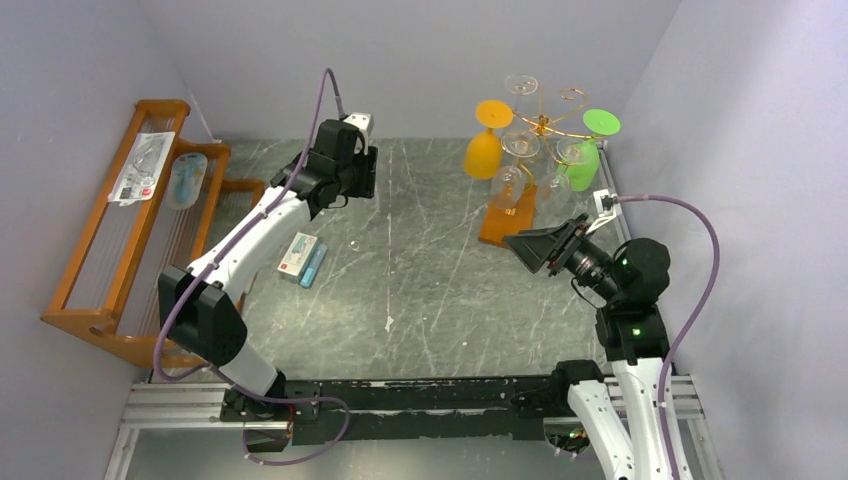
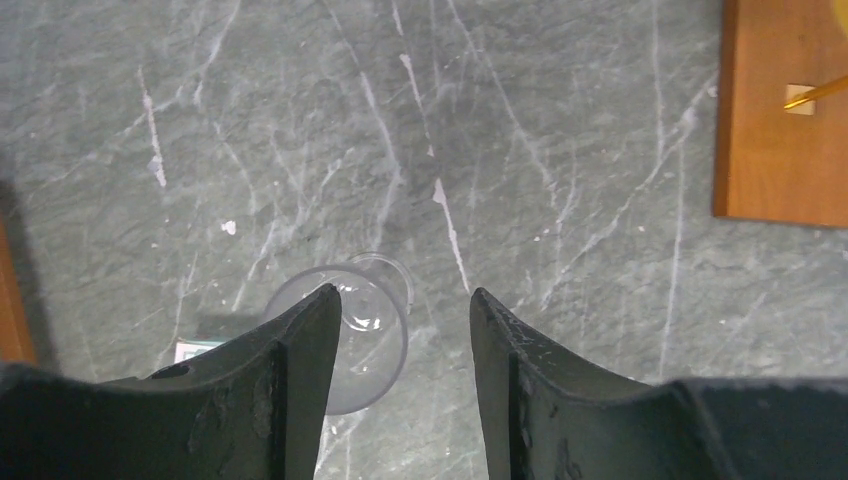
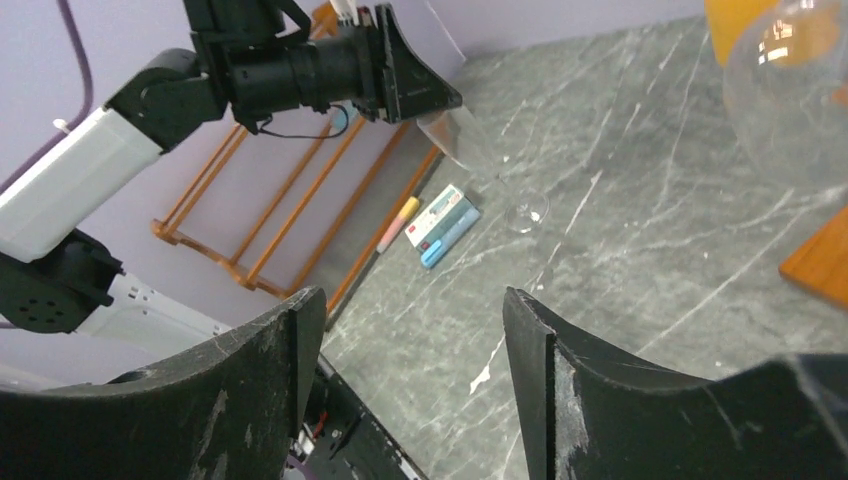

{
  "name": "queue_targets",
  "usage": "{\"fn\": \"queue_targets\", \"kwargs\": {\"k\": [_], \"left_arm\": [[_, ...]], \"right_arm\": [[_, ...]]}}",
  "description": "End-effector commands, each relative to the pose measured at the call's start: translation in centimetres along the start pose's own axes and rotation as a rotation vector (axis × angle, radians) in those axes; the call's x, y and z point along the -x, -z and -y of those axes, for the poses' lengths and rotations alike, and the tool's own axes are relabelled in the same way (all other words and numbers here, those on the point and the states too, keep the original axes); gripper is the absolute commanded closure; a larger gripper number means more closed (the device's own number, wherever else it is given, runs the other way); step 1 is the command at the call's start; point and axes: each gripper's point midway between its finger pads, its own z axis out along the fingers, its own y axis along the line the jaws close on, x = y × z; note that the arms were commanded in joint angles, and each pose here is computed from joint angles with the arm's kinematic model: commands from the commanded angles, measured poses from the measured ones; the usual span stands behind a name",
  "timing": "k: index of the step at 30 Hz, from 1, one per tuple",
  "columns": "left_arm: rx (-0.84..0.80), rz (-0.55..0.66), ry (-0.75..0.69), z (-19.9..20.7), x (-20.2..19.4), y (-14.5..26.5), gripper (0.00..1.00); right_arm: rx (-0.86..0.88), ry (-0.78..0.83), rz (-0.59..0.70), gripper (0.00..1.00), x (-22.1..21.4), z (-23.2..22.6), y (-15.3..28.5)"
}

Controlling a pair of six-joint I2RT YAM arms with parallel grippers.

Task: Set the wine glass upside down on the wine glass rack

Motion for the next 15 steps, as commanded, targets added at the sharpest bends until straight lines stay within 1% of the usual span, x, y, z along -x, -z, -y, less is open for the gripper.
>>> {"fn": "queue_targets", "kwargs": {"k": [1, 5, 7, 10, 12, 15], "left_arm": [[0.073, -0.059, -0.079, -0.7, -1.2, -0.5, 0.46], [0.099, -0.131, -0.14, -0.4, -3.0, -1.4, 0.52], [0.095, -0.159, -0.151, -0.1, -3.7, -1.8, 0.57], [0.09, -0.168, -0.155, 0.2, -3.8, -1.8, 0.67], [0.087, -0.158, -0.153, 0.3, -3.4, -1.5, 0.77], [0.06, -0.103, -0.149, 1.1, -2.1, -0.4, 0.93]], "right_arm": [[0.05, -0.024, -0.004, 0.28, -0.8, -0.7, 0.3], [0.031, -0.083, -0.026, 0.25, -2.0, 0.4, 0.0], [0.009, -0.109, -0.017, 0.25, -2.4, 1.1, 0.0], [-0.03, -0.131, 0.005, 0.25, -2.7, 2.0, 0.1], [-0.042, -0.137, 0.009, 0.26, -2.9, 2.4, 0.2], [-0.063, -0.172, 0.009, 0.26, -3.4, 2.9, 0.1]]}}
